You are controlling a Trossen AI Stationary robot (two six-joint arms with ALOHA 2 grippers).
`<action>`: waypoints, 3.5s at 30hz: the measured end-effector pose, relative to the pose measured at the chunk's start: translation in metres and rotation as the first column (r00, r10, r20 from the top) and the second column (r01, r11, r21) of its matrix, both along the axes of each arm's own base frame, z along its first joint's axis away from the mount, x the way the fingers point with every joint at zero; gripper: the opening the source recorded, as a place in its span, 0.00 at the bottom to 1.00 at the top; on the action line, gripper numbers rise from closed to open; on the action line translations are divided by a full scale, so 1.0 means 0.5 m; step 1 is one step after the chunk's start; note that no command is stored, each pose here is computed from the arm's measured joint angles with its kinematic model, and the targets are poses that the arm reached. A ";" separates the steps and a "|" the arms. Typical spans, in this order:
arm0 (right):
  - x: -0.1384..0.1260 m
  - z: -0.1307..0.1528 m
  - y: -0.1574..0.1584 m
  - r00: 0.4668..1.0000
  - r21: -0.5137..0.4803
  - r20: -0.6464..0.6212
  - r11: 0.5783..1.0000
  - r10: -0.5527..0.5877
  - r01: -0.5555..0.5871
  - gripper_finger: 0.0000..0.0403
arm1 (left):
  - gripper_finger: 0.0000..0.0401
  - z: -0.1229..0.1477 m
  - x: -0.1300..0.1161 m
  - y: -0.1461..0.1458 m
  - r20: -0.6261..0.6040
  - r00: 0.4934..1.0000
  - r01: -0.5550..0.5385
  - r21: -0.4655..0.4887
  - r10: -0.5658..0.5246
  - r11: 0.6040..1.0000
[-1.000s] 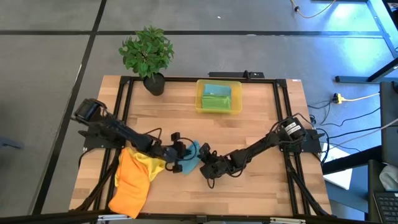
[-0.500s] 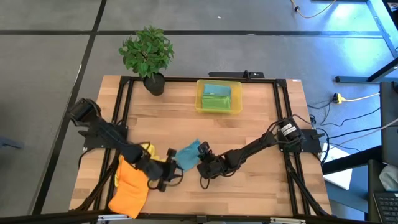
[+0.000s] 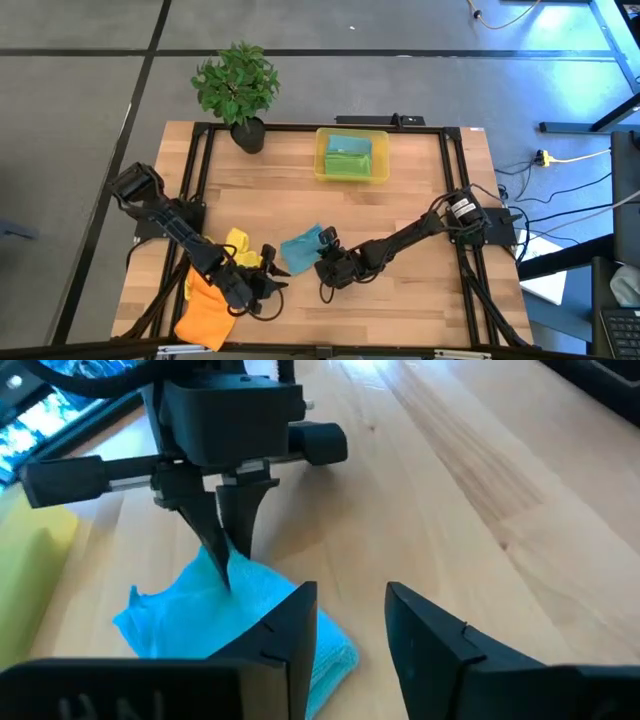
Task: Fold microfiber towels
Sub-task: Put the folded blue microfiber towel into the yellow bin
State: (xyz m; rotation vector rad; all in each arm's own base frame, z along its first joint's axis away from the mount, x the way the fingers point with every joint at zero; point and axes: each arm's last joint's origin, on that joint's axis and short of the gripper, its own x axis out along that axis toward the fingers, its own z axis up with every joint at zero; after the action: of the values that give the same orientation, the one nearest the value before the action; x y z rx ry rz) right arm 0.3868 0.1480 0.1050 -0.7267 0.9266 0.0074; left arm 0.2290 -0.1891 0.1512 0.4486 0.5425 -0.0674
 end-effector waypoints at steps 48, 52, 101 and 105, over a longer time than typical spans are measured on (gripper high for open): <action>0.007 0.062 -0.046 0.997 0.303 -0.015 0.949 -0.081 0.082 0.03 | 0.47 -0.076 0.023 0.003 -0.064 0.996 -0.025 0.411 0.056 0.911; 0.007 0.062 -0.046 0.997 0.308 -0.018 0.948 -0.079 0.080 0.03 | 0.47 -0.068 0.025 -0.005 -0.040 0.997 -0.038 0.420 0.060 0.907; -0.035 0.132 -0.050 0.986 0.270 -0.040 0.948 -0.164 0.169 0.03 | 0.01 -0.044 0.069 0.049 -0.096 0.985 -0.085 0.453 0.143 0.888; -0.047 0.169 -0.055 0.986 0.276 -0.012 0.947 -0.168 0.165 0.03 | 0.00 -0.013 0.097 0.074 -0.040 0.989 -0.106 0.460 0.140 0.882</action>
State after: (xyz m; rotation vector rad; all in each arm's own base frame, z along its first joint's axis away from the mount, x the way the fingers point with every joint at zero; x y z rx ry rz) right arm 0.3634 0.1206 0.1897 -0.3871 0.9505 -0.0165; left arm 0.2775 -0.1523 0.1446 0.8746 0.6591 0.1726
